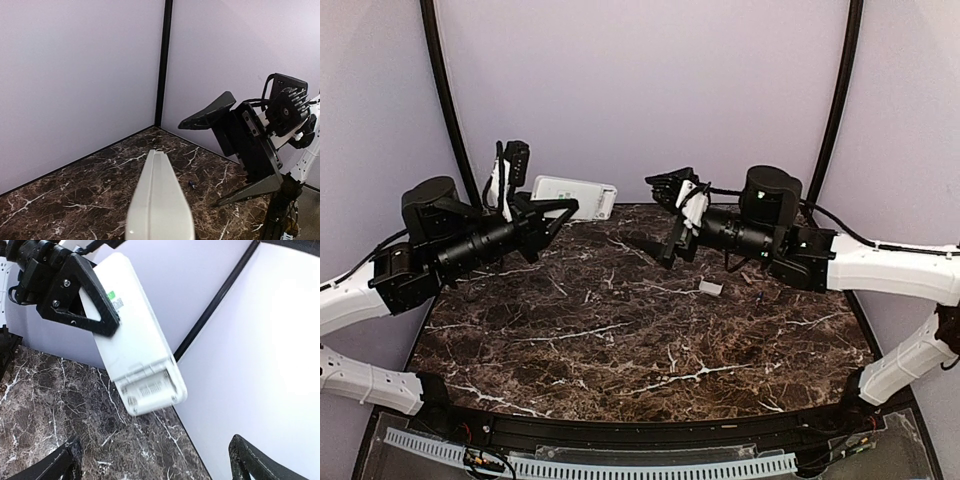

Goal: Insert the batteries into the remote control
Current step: Pass from the left arm to the right

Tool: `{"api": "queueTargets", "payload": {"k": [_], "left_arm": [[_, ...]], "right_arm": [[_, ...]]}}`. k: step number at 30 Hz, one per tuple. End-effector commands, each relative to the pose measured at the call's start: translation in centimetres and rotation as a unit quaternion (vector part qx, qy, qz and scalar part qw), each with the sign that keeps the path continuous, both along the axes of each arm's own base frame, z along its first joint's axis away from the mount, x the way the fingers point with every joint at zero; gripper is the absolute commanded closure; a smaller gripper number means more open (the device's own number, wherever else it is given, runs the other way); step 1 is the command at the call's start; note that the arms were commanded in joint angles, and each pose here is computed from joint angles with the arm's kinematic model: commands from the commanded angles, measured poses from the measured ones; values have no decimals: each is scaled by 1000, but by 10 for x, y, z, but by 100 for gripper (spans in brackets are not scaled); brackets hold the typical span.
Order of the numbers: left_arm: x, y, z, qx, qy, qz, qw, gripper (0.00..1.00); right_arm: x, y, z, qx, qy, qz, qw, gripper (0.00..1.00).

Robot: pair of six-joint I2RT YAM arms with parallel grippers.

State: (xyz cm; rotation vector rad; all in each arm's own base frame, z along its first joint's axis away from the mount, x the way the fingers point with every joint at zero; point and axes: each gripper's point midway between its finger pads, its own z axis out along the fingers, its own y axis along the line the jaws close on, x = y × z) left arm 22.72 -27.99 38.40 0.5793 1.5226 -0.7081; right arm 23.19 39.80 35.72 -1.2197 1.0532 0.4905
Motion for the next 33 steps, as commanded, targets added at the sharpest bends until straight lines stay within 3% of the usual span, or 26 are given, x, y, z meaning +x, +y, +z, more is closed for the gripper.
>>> {"api": "queueTargets", "payload": {"k": [1,10,16,21,26,32,33], "left_arm": [[-29,-26,15,-61,2,-113,992,100],[-32,-46,7,-70,39,-152,985,100],[-31,-51,9,-75,42,-157,984,100],[-31,-53,9,-76,44,-162,983,100],[-30,-53,6,-74,51,-159,983,100],[-27,-51,6,-70,52,-148,985,98],[-26,-50,7,-69,51,-144,986,78]], "right_arm": [[-26,26,32,27,-142,24,989,1],[-30,48,41,0,-194,-20,981,2],[-21,49,36,-22,-213,-67,974,21],[-18,53,28,-42,-225,-80,970,26],[-24,49,35,-26,-236,-88,967,59],[-25,49,28,-43,-215,-89,972,76],[-24,48,27,-45,-204,-90,974,78]]}}
